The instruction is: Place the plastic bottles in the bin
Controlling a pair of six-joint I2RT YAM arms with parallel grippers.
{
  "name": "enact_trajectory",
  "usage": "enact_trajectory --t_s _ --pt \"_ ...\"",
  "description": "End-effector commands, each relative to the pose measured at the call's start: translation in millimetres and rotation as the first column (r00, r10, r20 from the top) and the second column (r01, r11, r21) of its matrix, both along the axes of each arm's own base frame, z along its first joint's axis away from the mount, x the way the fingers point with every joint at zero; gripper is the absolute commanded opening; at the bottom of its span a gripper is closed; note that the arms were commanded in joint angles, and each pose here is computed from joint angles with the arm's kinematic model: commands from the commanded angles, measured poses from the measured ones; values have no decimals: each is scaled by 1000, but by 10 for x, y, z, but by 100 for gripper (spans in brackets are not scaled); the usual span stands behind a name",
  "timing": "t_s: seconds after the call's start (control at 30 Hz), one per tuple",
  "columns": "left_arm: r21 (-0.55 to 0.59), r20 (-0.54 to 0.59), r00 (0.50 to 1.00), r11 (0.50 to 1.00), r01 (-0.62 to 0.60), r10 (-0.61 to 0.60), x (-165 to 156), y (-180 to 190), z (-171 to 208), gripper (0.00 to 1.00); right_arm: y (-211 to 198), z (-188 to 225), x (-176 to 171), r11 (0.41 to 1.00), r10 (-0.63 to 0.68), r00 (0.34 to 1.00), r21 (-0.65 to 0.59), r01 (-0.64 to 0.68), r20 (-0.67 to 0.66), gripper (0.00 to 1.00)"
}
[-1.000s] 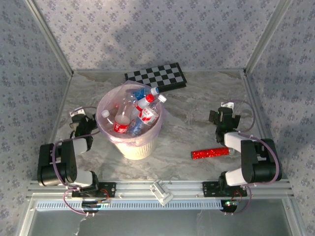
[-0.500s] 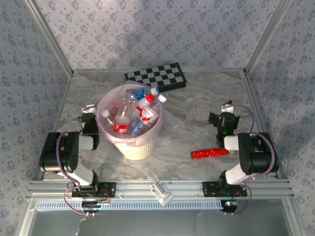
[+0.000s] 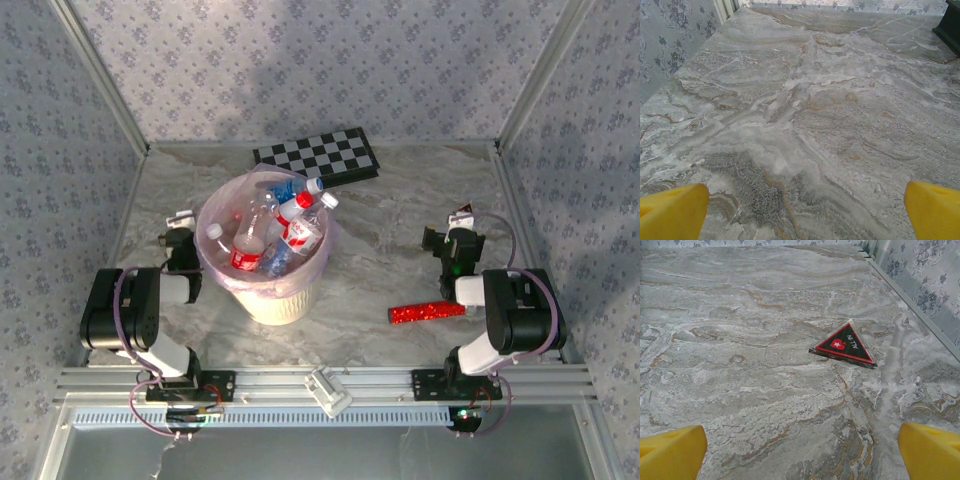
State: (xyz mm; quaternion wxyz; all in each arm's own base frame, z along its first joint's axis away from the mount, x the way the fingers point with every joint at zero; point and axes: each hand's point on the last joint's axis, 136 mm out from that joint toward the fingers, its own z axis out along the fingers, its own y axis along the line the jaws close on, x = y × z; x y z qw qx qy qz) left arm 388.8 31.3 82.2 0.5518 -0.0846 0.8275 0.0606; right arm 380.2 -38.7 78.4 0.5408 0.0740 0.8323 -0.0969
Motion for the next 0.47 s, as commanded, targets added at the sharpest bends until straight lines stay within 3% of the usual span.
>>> enact_trajectory --t_s 0.0,0.43 --pt "27 18 1000 999 20 -21 53 -27 89 100 -20 98 47 1000 3 999 -13 -2 37 100" --pt "27 18 1000 999 21 -22 51 -31 86 100 -22 100 46 1000 2 999 -13 -1 38 100"
